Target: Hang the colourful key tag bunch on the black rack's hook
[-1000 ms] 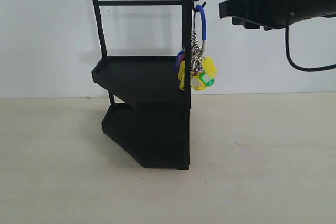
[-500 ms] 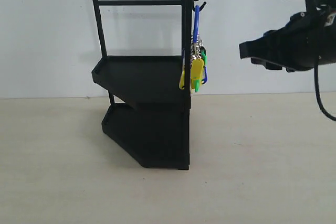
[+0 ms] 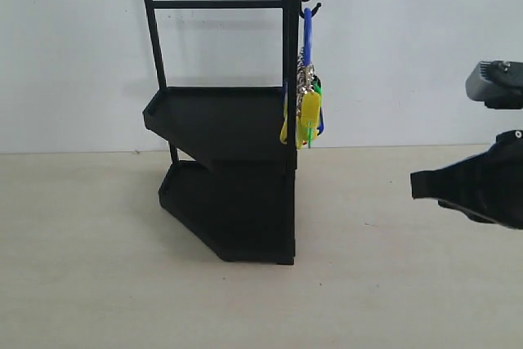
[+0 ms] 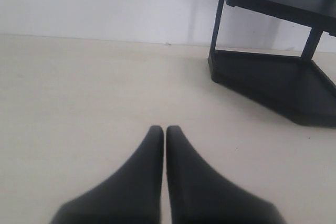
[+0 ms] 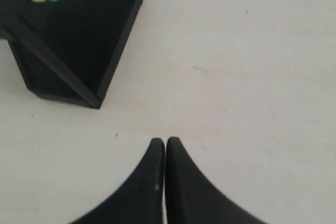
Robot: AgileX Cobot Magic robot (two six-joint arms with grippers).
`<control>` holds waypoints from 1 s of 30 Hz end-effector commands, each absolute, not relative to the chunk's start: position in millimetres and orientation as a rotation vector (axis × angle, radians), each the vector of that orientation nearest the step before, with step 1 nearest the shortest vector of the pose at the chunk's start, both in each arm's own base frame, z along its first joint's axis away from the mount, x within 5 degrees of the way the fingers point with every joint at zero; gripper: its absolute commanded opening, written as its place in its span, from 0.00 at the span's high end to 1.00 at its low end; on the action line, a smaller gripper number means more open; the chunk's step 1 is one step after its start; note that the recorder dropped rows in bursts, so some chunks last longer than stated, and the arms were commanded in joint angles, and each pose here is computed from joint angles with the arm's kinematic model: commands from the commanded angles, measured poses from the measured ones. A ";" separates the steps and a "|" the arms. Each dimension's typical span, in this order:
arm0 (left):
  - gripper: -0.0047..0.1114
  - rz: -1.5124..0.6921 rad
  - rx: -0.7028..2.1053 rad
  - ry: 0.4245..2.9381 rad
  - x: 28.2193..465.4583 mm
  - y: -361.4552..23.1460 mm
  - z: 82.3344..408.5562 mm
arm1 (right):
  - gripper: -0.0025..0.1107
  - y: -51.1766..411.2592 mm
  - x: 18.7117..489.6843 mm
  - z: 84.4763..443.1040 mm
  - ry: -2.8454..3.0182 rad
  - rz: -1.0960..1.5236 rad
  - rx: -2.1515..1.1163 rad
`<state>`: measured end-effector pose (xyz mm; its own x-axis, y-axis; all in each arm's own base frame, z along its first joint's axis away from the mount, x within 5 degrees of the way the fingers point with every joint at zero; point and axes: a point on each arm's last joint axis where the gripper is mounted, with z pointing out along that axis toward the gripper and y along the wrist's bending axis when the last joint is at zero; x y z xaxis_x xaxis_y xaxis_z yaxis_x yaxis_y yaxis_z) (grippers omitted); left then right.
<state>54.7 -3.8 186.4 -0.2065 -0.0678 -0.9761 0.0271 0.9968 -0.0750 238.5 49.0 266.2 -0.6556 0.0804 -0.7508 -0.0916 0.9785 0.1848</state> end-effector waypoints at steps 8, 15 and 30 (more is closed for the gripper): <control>0.92 -0.079 -0.024 1.766 54.7 -3.6 187.7 | 0.98 47.6 229.0 260.5 2.372 0.261 -0.014; 0.92 -0.079 -0.024 1.766 54.7 -3.6 187.7 | 0.98 47.6 229.0 260.5 2.372 0.262 -0.012; 0.92 -0.079 -0.024 1.766 54.7 -3.6 187.7 | 0.98 47.6 229.0 260.5 2.373 0.264 -0.006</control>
